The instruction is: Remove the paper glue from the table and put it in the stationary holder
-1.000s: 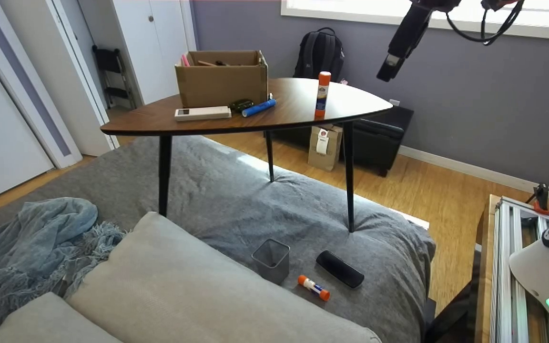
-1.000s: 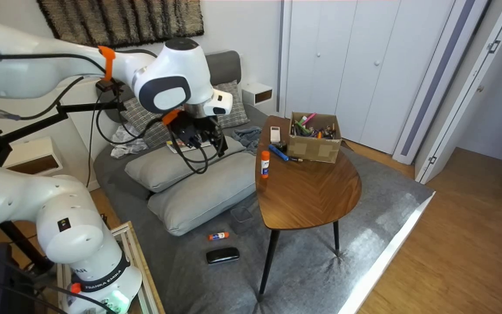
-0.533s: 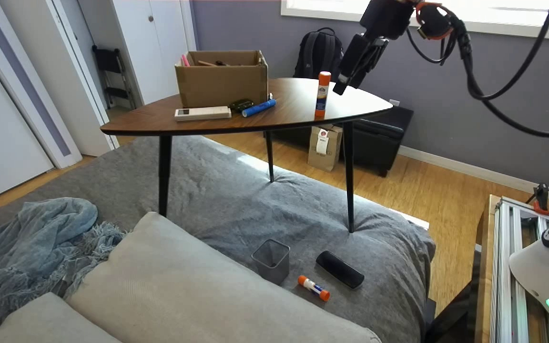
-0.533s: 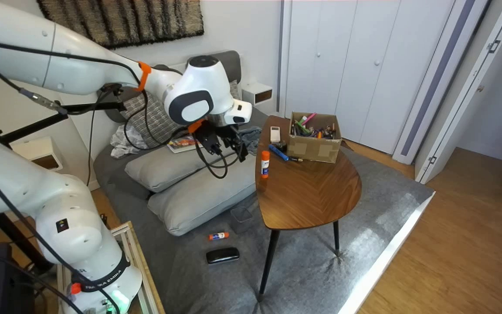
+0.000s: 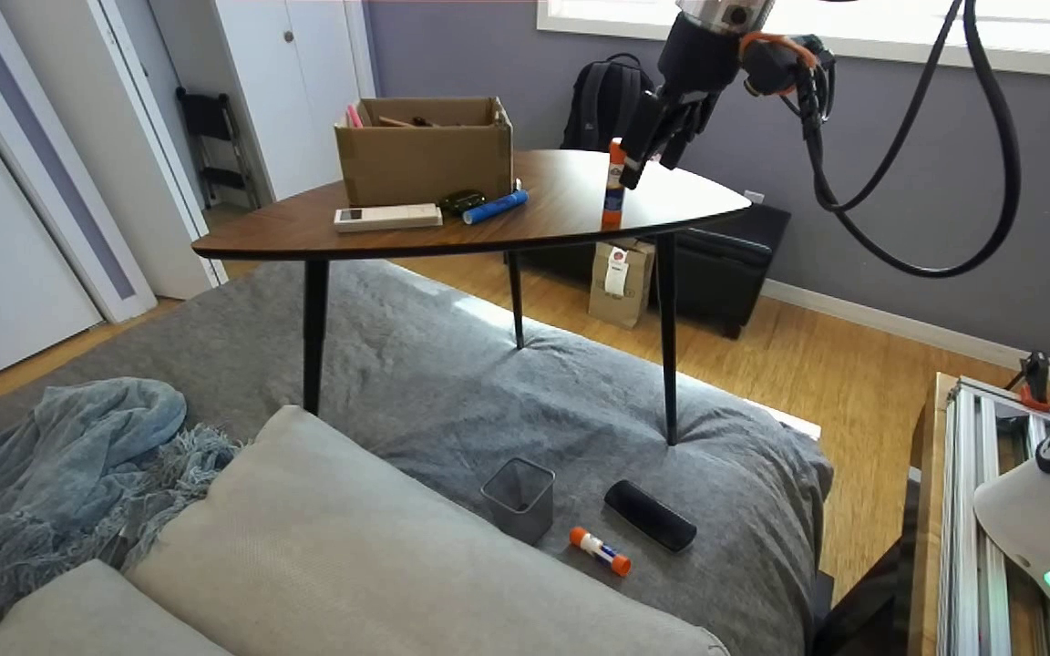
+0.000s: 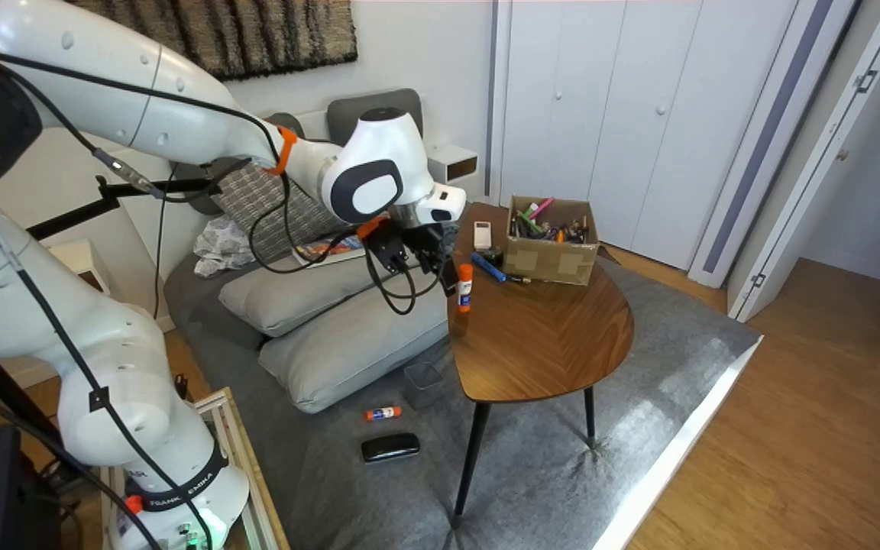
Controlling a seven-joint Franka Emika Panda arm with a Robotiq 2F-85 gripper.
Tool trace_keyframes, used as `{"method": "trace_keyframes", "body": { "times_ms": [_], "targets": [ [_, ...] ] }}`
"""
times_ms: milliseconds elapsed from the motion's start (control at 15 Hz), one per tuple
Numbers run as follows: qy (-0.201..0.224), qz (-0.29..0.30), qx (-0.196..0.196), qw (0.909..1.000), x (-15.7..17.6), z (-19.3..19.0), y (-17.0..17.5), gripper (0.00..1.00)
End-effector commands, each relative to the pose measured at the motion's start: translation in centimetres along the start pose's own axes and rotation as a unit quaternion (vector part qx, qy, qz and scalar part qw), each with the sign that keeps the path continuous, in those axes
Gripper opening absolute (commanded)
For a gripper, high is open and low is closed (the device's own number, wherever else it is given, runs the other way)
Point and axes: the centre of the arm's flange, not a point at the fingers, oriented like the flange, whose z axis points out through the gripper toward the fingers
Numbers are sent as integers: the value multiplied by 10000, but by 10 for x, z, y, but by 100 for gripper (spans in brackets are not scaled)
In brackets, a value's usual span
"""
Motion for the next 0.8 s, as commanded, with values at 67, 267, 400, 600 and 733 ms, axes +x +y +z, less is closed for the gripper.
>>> {"method": "trace_keyframes", "body": {
  "times_ms": [67,267,400,600,733],
  "targets": [
    [199,335,-318,9987,21,9,1,100],
    [265,506,-351,9978,26,17,3,86],
    [362,651,-323,9967,31,22,3,82],
    [543,799,-331,9948,35,27,4,51],
    [570,888,-302,9940,37,30,5,35]
  ]
}}
